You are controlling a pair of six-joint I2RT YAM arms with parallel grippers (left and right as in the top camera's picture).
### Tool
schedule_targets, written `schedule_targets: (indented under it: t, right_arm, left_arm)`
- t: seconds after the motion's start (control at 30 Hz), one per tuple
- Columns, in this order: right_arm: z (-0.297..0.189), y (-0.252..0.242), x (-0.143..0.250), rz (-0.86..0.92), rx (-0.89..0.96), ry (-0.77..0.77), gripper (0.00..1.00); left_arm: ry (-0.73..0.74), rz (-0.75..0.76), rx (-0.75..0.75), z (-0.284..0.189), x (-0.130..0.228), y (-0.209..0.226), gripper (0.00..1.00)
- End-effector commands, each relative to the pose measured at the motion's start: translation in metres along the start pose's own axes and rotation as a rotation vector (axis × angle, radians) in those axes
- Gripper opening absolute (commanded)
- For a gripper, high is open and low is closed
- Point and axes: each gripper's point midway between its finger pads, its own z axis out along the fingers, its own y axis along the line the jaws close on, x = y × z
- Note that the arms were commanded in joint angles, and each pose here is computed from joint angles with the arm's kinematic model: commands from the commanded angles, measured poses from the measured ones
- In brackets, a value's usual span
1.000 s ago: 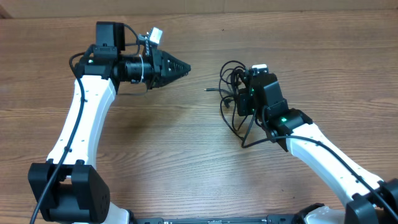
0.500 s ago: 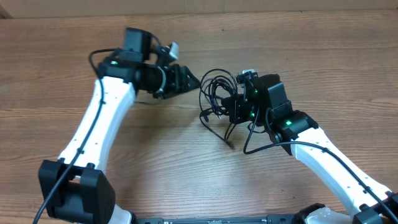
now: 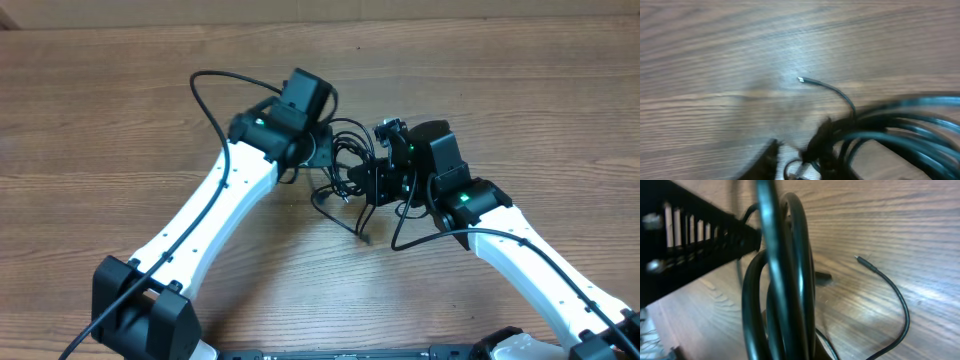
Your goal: Untangle cables
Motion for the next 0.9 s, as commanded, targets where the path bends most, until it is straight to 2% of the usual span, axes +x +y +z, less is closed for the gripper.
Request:
schedule_targets:
  t: [0.0, 0.13, 0.33, 0.5, 0.63, 0.77, 0.87]
  right_arm:
    - [-0.020, 0.022, -0.014, -0.030, -0.052, -0.043, 0.04]
    - [-0.028, 0.024, -0.008, -0.022, -0.046, -0.026, 0.04]
    - [-0.031, 0.020, 0.007, -0.001, -0.023, 0.029, 0.04]
    - [-0.032, 0.014, 0.026, 0.013, 0.000, 0.103, 0.04]
    - [-0.035, 0.015, 0.045, 0.019, -0.014, 0.183, 0.04]
    - [-0.039, 0.025, 0.063, -0.032, -0.088, 0.258, 0.04]
    - [-0.039, 0.023, 0.062, -0.060, -0.080, 0.254, 0.04]
  left_arm:
    - [-0.144, -0.090, -0.202, -0.011, -0.020, 0.035, 0.04]
    - [-0.205, -0.100, -0.248, -0.014, -0.031, 0.044, 0.04]
    - [-0.319, -0.130, -0.223, -0.024, -0.059, 0.038, 0.04]
    - [-0.512, -0.187, -0.407, -0.064, -0.093, 0.066, 0.04]
    - [-0.626, -0.249, -0.457, -0.086, -0.112, 0.073, 0.04]
    - [-0.676, -0.318, -0.378, -0.088, -0.124, 0.064, 0.04]
    - [-0.589, -0.313, -0.196, -0.072, -0.119, 0.035, 0.04]
